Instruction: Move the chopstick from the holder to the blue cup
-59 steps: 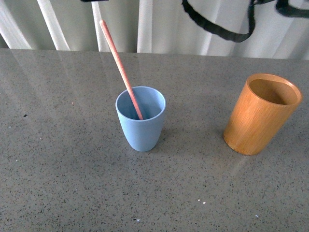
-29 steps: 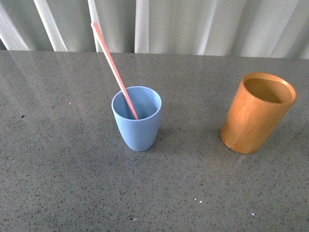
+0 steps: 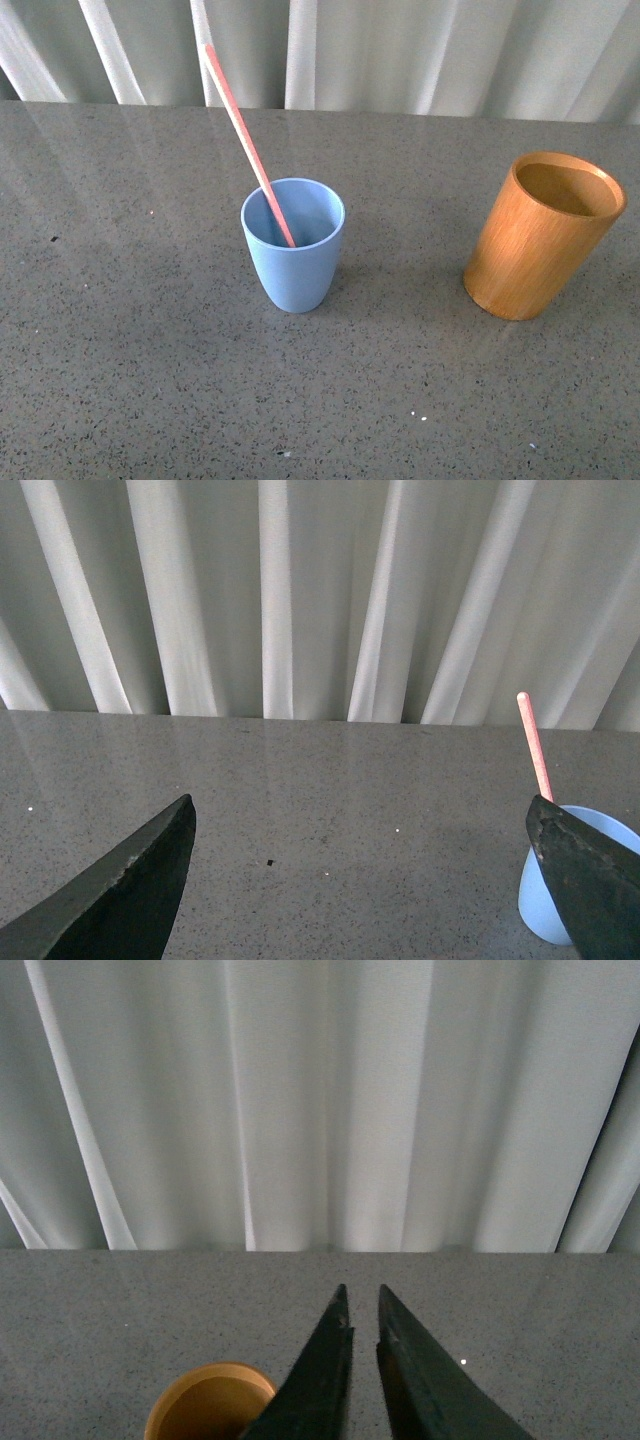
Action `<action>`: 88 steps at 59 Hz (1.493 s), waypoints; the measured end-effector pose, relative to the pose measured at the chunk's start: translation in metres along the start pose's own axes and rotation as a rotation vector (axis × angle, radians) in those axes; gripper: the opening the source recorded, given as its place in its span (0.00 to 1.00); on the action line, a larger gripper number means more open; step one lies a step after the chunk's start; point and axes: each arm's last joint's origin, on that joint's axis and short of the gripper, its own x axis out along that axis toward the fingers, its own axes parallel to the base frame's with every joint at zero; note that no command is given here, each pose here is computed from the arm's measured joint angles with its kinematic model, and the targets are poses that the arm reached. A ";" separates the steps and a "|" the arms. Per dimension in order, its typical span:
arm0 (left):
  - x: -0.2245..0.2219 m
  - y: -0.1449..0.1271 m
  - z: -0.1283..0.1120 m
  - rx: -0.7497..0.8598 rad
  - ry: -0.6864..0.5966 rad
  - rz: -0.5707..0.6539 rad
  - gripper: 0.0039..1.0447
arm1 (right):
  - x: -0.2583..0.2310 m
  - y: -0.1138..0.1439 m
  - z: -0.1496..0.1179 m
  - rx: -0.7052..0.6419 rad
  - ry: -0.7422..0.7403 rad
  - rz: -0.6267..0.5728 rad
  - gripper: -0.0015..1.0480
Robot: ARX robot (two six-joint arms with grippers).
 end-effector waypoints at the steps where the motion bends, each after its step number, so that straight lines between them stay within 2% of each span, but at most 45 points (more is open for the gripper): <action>1: 0.000 0.000 0.000 0.000 0.000 0.000 0.94 | -0.002 -0.002 -0.001 -0.004 -0.001 0.013 0.00; 9: 0.000 0.000 0.000 0.000 0.000 0.000 0.94 | -0.015 -0.009 -0.009 -0.002 0.001 -0.020 0.01; 37: 0.000 0.000 0.000 0.000 0.000 0.000 0.94 | -0.046 -0.008 -0.026 -0.002 -0.014 -0.016 0.01; 88: 0.000 0.000 0.000 0.000 0.000 0.000 0.94 | -0.071 -0.008 -0.023 -0.002 -0.034 -0.015 0.01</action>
